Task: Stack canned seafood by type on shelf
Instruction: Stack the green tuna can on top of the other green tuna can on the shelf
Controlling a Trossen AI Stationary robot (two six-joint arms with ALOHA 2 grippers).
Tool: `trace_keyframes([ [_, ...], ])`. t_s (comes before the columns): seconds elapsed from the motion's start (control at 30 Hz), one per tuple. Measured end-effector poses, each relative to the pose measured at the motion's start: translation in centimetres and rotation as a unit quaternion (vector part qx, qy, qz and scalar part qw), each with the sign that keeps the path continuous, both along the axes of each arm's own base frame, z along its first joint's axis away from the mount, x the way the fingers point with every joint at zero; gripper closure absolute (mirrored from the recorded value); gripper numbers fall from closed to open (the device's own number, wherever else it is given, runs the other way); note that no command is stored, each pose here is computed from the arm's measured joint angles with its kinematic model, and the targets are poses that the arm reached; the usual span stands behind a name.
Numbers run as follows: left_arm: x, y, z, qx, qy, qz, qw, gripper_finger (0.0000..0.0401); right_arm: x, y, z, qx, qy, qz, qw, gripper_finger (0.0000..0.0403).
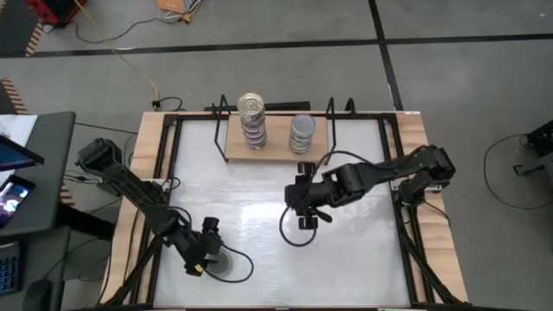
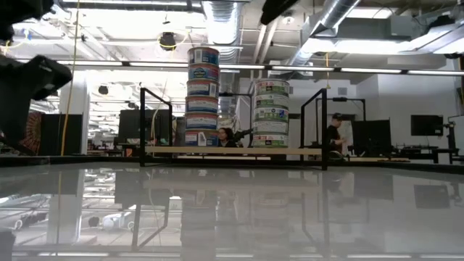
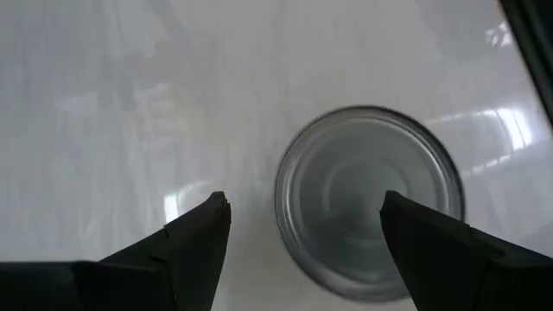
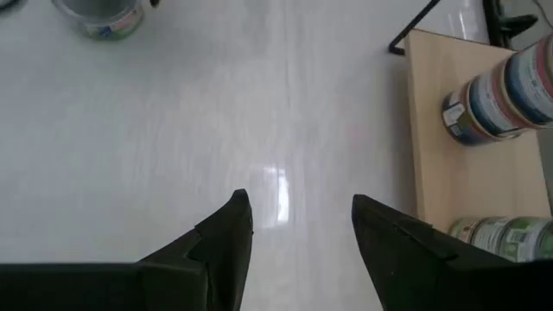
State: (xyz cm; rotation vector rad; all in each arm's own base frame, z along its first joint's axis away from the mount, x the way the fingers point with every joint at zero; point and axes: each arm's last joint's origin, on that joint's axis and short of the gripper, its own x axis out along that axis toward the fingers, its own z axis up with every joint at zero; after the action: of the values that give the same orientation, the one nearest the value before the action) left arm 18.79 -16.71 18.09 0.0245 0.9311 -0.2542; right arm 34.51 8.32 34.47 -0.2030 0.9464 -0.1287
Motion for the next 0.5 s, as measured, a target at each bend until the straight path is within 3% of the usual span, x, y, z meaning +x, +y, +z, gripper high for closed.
trace_keyframes([
  [0.13,0.8,-0.1,-1.3,0.019,0.012,0.01,1.0,0.0113,-0.4,0.0,-0.9,0.002,-0.003,-0.006,1.0,0.0171],
  [0.3,3.3,0.4,-3.0,0.085,-0.045,0.034,0.995,0.0113,-0.4,-0.1,-1.6,0.006,-0.001,-0.013,1.0,0.0171],
  [0.37,4.7,0.8,-3.6,0.14,-0.092,0.045,0.985,0.0113,-0.4,0.0,-1.5,0.008,-0.005,-0.013,1.0,0.0171],
  [0.5,7.6,2.4,-4.0,0.263,-0.181,0.088,0.943,0.0113,-0.5,0.0,-1.5,0.011,-0.005,-0.019,1.0,0.0171],
])
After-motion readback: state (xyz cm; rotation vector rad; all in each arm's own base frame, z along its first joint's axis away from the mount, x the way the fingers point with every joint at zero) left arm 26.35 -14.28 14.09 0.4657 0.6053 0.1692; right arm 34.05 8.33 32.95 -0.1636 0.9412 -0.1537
